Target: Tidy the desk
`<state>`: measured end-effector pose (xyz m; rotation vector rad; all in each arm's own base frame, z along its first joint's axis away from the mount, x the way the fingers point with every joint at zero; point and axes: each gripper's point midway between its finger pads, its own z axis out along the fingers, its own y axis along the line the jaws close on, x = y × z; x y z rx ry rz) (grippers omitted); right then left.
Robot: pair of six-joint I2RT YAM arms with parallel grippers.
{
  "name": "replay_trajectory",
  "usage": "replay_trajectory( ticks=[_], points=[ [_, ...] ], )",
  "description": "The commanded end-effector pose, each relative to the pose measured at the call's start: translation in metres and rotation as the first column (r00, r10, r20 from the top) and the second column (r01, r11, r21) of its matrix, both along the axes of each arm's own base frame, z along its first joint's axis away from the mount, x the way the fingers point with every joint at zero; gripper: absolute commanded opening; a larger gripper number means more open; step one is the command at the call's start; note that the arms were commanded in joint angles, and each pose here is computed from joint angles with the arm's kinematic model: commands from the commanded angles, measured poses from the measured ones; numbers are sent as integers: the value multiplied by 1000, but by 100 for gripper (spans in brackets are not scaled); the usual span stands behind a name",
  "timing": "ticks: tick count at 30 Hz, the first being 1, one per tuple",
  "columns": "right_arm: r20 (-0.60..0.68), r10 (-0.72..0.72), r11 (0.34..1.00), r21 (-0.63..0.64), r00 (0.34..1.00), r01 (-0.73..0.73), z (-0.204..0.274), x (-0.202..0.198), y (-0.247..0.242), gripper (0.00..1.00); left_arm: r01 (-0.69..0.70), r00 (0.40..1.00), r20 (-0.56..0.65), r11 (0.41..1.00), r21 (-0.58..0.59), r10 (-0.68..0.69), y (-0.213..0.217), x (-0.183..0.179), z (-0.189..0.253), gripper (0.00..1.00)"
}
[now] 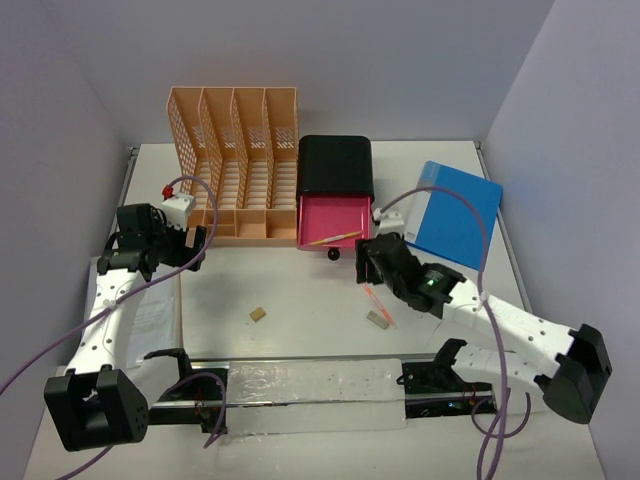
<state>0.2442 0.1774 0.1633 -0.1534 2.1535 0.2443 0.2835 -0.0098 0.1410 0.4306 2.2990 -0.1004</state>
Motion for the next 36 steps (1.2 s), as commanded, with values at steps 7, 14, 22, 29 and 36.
replay_trajectory(
  ticks=[7, 14, 22, 29, 36],
  points=[
    [-277, -141, 983, 72, 951, 167, -98, -42, -14, 62, 39, 997, 75, 999, -34, -37, -8, 7, 17, 99],
    [-350, -187, 980, 2, 918, 200, -132, -41, -17, 59, 48, 996, 82, 998, -39, -45, -9, 7, 21, 99],
    [-401, -243, 970, -95, 883, 224, -156, -43, -27, 38, 35, 996, 81, 999, -26, -33, -5, 7, 19, 98],
    [-408, -251, 968, -96, 878, 232, -156, -46, -32, 16, 33, 995, 92, 999, -28, -30, -2, 12, 25, 98],
    [-395, -297, 955, -120, 869, 272, -151, -46, -43, 0, 35, 995, 92, 999, -35, -31, -2, 12, 26, 98]
  ],
)
